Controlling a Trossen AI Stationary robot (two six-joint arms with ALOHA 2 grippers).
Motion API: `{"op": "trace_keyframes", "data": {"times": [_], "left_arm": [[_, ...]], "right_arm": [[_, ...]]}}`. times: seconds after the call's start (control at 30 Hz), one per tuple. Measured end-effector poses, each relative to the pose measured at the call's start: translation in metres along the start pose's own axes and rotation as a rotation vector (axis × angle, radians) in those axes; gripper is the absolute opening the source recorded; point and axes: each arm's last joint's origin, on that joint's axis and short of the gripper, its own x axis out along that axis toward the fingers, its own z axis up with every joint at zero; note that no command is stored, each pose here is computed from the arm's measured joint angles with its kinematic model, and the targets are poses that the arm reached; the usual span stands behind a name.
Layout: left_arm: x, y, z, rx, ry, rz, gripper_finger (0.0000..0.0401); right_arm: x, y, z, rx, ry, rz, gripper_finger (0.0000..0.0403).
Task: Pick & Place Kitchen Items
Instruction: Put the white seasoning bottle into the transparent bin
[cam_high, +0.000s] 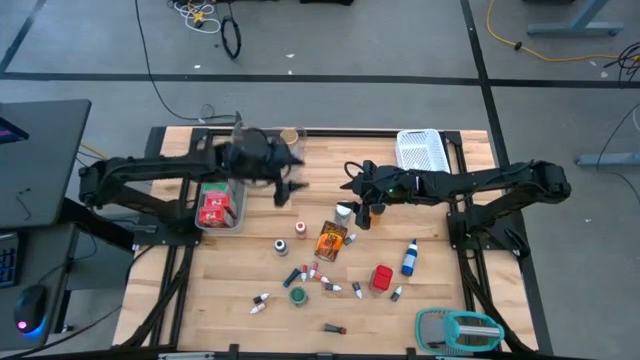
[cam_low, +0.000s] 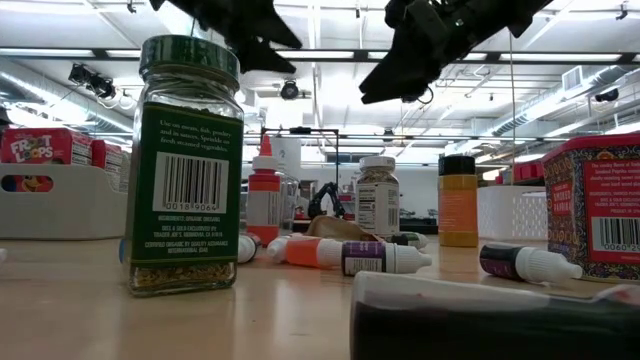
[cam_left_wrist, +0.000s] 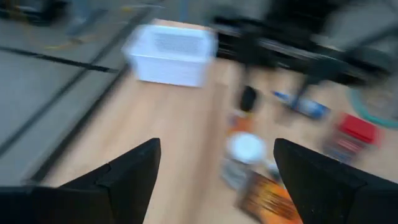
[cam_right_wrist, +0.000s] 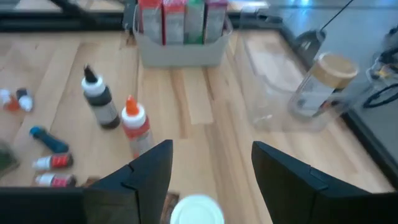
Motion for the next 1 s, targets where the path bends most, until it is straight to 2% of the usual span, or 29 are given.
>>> {"op": "trace_keyframes", "data": {"times": [0.13,0.4,0.63,1.0], "left_arm": [[0.013,-0.033,-0.008,0.079,0.034,-0.093,0.032],[0.049,-0.069,-0.024,0.163,0.036,-0.09,0.032],[0.083,-0.071,-0.036,0.095,-0.002,0.01,0.032],[0.142,-0.055,-0.069,0.017,-0.005,0.07,0.032]], "right_arm": [[0.0,0.001,-0.004,-0.002,0.044,0.016,0.023],[-0.001,0.001,-0.013,0.015,0.135,0.026,0.023],[-0.002,0.001,-0.02,0.03,0.205,0.02,0.023],[-0.007,0.0,-0.037,0.049,0.397,0.008,0.023]]}}
